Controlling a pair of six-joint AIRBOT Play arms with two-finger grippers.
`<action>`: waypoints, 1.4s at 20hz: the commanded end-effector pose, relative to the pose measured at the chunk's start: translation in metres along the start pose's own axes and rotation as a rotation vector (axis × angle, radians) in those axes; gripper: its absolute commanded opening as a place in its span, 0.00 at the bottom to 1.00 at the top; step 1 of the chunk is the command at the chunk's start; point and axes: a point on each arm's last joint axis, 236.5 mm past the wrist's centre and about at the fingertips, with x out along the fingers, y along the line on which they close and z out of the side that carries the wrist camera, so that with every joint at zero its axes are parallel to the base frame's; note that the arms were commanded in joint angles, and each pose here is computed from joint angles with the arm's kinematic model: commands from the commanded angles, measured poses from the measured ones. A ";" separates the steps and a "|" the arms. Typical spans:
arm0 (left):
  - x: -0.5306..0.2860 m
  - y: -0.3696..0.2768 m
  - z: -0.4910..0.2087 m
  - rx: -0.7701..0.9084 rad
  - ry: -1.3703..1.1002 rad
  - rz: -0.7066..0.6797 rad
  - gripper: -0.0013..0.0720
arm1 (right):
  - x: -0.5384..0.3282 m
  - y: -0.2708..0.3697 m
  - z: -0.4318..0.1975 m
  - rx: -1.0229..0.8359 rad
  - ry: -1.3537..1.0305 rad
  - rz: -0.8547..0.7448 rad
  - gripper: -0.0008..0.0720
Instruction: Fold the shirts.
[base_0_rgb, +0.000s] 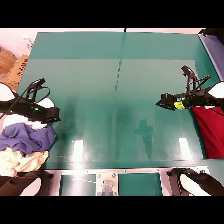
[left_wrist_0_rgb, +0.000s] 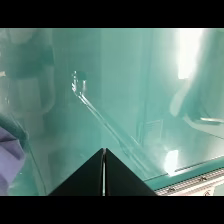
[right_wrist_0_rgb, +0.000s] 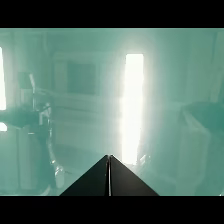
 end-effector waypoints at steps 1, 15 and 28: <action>0.000 0.001 0.001 0.001 -0.006 0.005 0.05 | 0.000 0.000 0.000 0.000 0.000 0.001 0.03; -0.003 0.147 0.065 0.206 -0.314 0.613 1.00 | 0.000 0.000 0.000 0.000 0.000 0.001 0.03; -0.056 0.049 0.117 0.311 -0.461 0.336 0.05 | 0.000 0.000 0.002 0.000 -0.011 0.000 0.03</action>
